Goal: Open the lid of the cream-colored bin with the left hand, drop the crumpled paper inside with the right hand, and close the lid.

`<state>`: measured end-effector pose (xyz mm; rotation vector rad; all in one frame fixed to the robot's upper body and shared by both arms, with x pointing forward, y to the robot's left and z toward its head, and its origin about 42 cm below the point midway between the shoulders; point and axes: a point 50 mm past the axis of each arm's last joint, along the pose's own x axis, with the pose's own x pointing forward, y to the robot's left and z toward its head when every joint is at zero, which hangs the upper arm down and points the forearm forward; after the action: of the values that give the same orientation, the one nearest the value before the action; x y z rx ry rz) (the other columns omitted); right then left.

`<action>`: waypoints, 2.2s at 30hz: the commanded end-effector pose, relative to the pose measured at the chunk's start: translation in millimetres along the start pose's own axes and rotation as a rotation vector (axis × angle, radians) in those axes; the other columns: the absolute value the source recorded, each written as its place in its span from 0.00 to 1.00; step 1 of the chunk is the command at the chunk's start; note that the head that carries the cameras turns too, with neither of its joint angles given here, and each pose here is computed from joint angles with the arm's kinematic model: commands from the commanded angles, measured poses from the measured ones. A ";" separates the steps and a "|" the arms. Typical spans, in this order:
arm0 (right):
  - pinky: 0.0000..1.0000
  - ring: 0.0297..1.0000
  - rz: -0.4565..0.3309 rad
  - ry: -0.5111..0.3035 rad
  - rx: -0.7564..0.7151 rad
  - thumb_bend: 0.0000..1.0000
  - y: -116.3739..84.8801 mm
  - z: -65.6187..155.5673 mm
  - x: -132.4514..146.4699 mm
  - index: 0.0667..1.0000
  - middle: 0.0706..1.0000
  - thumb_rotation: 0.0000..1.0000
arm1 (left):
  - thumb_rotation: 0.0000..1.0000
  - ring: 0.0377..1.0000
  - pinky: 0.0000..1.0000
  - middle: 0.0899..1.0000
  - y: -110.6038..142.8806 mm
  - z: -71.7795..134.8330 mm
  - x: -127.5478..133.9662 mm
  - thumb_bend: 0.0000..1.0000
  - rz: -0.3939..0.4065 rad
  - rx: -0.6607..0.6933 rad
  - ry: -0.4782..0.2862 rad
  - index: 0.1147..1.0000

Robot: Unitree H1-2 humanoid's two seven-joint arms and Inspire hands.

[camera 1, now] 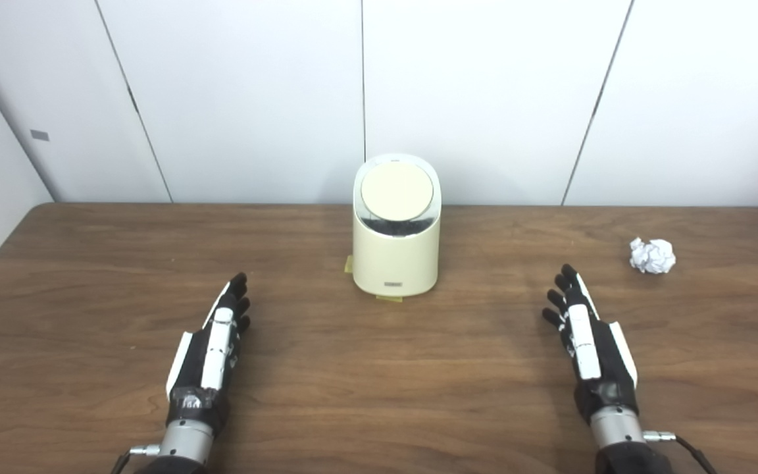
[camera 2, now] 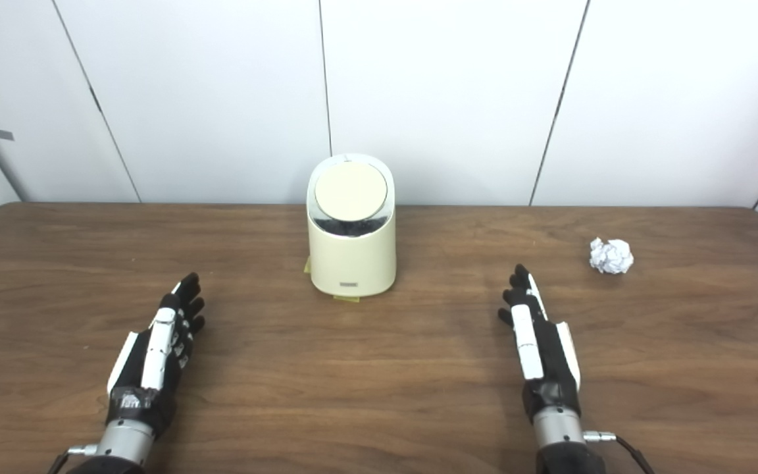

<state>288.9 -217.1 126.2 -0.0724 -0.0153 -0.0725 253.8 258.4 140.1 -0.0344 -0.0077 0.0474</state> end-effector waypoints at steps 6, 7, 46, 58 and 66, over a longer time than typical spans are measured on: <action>0.89 0.94 0.000 -0.076 0.004 0.49 1.7 13.2 7.1 0.97 0.96 1.00 | 0.92 1.00 1.00 1.00 1.2 7.4 1.3 0.46 -0.010 0.002 -0.049 1.00; 0.89 0.94 0.001 -0.076 0.004 0.49 1.8 13.2 7.2 0.97 0.97 1.00 | 0.92 1.00 1.00 1.00 1.1 7.7 1.4 0.46 -0.009 0.001 -0.048 1.00; 0.82 0.90 0.054 -0.075 -0.128 0.52 12.8 15.6 15.3 0.96 0.93 1.00 | 0.04 0.94 0.90 0.92 -76.0 205.4 185.7 0.91 -0.283 0.601 -0.269 0.94; 0.81 0.89 0.048 -0.079 -0.162 0.52 20.0 13.9 13.9 0.96 0.91 1.00 | 0.03 0.99 0.91 0.98 -115.3 235.5 224.8 0.90 -0.341 0.879 -0.203 0.97; 0.81 0.89 0.050 -0.076 -0.156 0.55 26.0 14.5 13.8 0.96 0.92 1.00 | 0.00 0.97 0.87 0.97 -139.6 241.3 238.7 0.90 -0.332 0.979 -0.213 0.94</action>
<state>298.8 -198.6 129.1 -0.2419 -0.0415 -0.0395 492.2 147.0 349.4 0.9235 -0.1058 -0.3342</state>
